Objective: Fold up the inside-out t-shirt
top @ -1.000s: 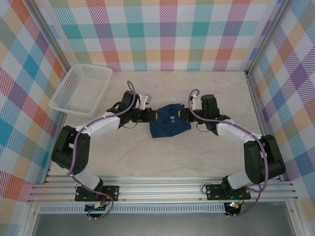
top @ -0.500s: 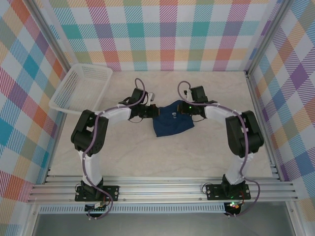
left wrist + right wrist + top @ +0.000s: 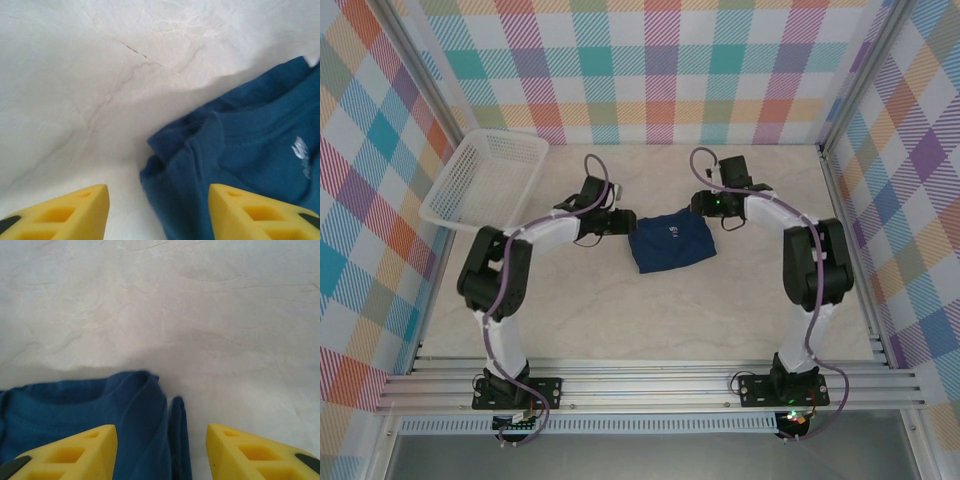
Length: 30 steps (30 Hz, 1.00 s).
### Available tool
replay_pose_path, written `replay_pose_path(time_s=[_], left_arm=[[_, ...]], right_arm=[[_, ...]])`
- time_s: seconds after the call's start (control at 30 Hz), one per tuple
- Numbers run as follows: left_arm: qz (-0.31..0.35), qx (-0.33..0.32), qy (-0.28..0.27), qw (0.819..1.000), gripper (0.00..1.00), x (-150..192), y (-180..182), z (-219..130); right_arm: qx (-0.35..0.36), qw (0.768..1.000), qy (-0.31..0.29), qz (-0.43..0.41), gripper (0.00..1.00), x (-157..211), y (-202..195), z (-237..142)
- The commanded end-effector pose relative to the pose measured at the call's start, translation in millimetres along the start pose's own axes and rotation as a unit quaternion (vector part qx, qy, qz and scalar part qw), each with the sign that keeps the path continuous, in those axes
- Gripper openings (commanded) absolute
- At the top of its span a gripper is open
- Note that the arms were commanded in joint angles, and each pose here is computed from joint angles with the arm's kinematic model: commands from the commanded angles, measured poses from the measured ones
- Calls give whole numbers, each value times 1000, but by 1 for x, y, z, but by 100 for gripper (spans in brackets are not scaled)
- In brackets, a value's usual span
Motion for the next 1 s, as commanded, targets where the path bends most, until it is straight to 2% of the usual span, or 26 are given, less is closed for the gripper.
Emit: replay_pose_path(time_s=[0.0,0.1,0.17,0.27,0.4,0.53,0.63,0.73,0.87,0.9,0.97], left_arm=[[-5,28,-38,999,60,-6,-18,-37],[-6,110,-44,993,61,0,-51,-41],[-5,136,-29,990,61,6,-64,-31],[-8,138,-9,990,61,14,-65,-10],[-7,106,20,994,61,29,-51,18],[-13,91,40,995,61,41,-40,30],[-6,90,25,996,61,33,-42,14],[8,89,-2,996,62,17,-47,-14],[12,67,-25,997,63,13,-44,-41],[11,60,-26,998,63,15,-42,-45],[7,49,-27,998,63,19,-38,-52]], right_arm=[[-71,997,20,-14,51,20,28,-29],[-135,989,59,-3,49,43,53,-27],[-143,986,80,12,47,52,55,-17],[-108,989,94,32,44,56,37,4],[-93,989,107,49,43,56,18,25],[-86,989,106,52,43,49,9,22],[-91,992,81,35,47,39,16,-5],[-64,995,67,23,53,40,10,-25],[-22,995,84,51,60,43,-20,-22],[-24,993,93,62,65,44,-25,-18],[-32,990,113,75,70,45,-28,-9]])
Point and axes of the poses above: each hand's point on the last joint's axis, 136 mm out from that joint toward the fingers, its own z axis out along the fingers, its own y axis along the line the jaws close on, x = y × z, the point moved 2 cm from there along -z, back along the fingers, and after that the axes turned 13 degrees about z, right-handed, at the moved point
